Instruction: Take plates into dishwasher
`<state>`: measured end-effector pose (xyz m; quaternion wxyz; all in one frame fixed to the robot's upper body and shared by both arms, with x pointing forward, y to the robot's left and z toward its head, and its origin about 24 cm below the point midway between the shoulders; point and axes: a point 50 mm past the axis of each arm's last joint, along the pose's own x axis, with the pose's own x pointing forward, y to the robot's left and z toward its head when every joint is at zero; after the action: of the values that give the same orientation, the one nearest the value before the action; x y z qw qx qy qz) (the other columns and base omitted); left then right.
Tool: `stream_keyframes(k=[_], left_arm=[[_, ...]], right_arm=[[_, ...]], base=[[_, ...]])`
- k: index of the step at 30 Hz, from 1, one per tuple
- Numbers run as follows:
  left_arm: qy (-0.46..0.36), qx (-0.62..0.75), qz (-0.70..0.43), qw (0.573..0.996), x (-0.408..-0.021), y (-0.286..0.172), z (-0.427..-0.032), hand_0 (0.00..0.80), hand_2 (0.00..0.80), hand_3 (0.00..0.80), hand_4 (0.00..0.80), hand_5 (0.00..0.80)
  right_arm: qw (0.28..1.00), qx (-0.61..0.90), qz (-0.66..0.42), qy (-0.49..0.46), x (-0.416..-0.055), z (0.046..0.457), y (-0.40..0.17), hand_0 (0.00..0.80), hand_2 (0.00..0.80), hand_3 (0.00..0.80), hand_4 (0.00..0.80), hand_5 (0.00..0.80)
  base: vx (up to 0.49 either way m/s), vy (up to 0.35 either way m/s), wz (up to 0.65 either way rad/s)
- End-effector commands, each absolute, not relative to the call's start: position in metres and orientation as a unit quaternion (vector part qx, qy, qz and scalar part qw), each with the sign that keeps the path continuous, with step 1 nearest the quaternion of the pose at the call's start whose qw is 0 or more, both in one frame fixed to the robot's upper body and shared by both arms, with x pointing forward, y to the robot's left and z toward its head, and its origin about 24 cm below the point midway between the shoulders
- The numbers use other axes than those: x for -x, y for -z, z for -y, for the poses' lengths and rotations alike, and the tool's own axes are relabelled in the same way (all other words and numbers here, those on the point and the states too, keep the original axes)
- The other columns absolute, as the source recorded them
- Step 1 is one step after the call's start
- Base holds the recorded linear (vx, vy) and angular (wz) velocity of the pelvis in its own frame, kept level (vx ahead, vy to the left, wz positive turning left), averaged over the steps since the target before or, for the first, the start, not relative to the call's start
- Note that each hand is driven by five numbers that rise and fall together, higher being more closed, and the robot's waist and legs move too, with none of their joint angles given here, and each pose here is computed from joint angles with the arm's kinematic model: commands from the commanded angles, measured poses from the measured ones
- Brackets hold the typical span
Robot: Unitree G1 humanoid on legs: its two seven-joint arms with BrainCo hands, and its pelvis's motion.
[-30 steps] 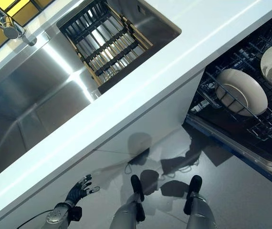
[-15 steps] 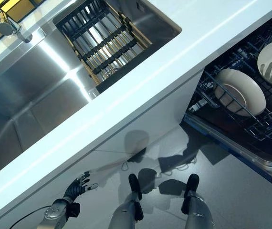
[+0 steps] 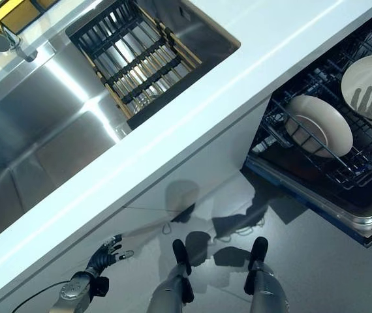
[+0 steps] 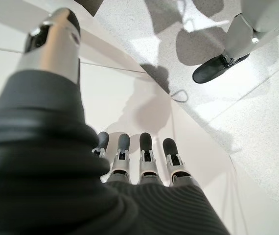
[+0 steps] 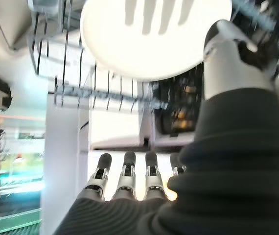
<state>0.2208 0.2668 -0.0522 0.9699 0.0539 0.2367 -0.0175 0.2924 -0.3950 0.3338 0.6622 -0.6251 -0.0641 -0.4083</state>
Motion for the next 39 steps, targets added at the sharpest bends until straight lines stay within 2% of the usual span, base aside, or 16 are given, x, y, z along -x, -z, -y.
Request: stream_keyframes(k=[1, 13, 24, 32, 39], left_arm=[[-0.003, -0.097, -0.248, 0.964, -0.215, 0.052, -0.282, 0.000, 0.000, 0.000, 0.000, 0.000], [-0.054, -0.122, -0.305, 0.943, -0.196, 0.069, -0.302, 0.000, 0.000, 0.000, 0.000, 0.000], [-0.082, -0.127, -0.344, 0.927, -0.187, 0.081, -0.308, 0.000, 0.000, 0.000, 0.000, 0.000], [-0.066, -0.125, -0.353, 0.925, -0.187, 0.091, -0.292, 0.000, 0.000, 0.000, 0.000, 0.000], [-0.051, -0.119, -0.353, 0.927, -0.189, 0.096, -0.278, 0.000, 0.000, 0.000, 0.000, 0.000]], right_arm=[[0.617, 0.613, 0.140, 0.473, -0.264, 0.394, -0.371, 0.000, 0.000, 0.000, 0.000, 0.000], [0.653, 0.545, 0.150, 0.504, -0.236, 0.417, -0.343, 0.000, 0.000, 0.000, 0.000, 0.000], [0.793, 0.277, 0.117, 0.531, -0.209, 0.459, -0.265, 0.000, 0.000, 0.000, 0.000, 0.000], [0.849, 0.139, 0.058, 0.506, -0.211, 0.466, -0.200, 0.000, 0.000, 0.000, 0.000, 0.000], [0.884, 0.046, 0.013, 0.464, -0.225, 0.450, -0.148, 0.000, 0.000, 0.000, 0.000, 0.000]], base=[[0.000, 0.000, 0.00], [0.033, -0.003, -0.11], [0.048, 0.018, -0.12], [0.047, 0.013, -0.01], [0.019, 0.021, -0.03]])
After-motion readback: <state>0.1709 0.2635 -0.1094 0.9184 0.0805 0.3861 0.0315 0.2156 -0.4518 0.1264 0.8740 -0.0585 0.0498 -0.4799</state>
